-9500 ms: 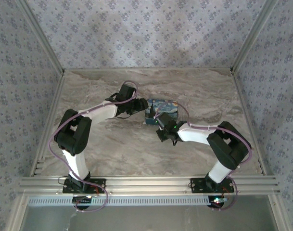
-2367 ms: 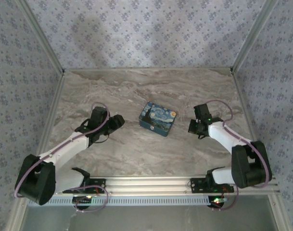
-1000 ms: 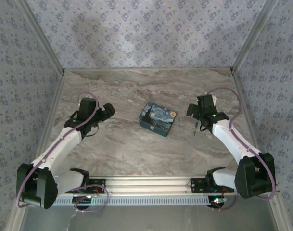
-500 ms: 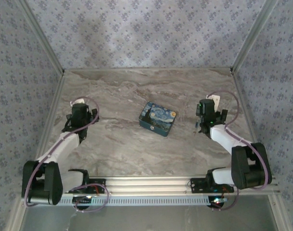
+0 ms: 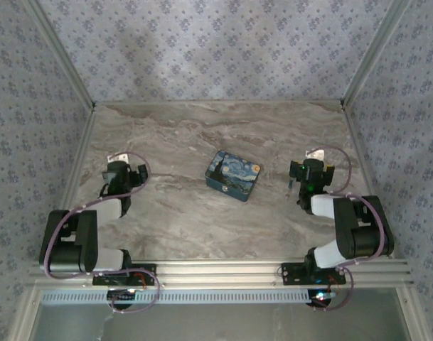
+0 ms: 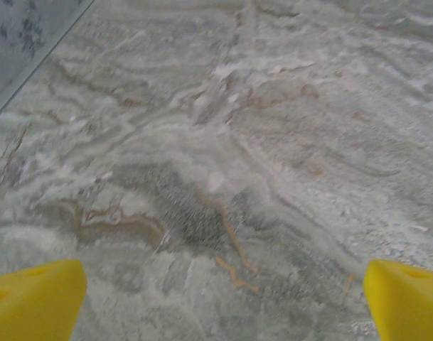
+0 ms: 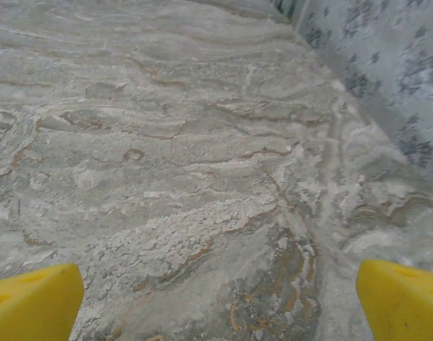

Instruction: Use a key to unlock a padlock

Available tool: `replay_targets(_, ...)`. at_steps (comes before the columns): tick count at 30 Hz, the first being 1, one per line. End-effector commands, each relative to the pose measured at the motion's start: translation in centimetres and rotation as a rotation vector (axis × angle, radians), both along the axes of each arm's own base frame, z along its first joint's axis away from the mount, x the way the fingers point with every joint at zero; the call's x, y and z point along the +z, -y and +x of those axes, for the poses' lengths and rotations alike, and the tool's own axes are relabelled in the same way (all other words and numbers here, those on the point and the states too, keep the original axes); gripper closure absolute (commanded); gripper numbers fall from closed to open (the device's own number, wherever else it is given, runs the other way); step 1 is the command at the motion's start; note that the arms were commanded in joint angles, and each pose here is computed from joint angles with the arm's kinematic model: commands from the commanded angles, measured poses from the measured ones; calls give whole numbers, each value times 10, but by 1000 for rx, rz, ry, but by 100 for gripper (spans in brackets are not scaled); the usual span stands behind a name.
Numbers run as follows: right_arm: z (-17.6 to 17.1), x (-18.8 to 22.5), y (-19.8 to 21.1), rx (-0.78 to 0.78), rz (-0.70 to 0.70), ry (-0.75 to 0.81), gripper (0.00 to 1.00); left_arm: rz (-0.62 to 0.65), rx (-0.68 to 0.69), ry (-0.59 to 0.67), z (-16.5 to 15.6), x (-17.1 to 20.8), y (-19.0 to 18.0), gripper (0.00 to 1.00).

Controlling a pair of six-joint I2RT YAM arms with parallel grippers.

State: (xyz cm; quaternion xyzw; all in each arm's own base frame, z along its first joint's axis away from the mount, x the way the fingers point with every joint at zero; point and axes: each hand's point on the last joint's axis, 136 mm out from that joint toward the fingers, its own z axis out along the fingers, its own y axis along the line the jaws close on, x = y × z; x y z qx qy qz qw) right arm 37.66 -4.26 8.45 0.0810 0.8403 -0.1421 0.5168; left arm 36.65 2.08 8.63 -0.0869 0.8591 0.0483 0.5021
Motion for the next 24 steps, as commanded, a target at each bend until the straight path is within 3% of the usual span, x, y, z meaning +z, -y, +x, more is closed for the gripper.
replay_targets(1,11,6,-10,108,57,64,0,43,-70,153,17,31,2,0)
replay_targets(6,10,2,-8,113,63,97,0,21,-145,202,28,8,10,0)
replay_targets(8,9,1,-9,108,54,82,0,13,-103,125,27,3,3,0)
replay_targets(18,11,1,-10,122,71,79,0,20,-89,126,30,3,0,0)
replay_targets(21,11,1,-10,123,72,80,0,87,44,146,24,7,-14,0)
replay_targets(24,11,2,-10,123,69,85,0,103,40,153,24,8,-10,0)
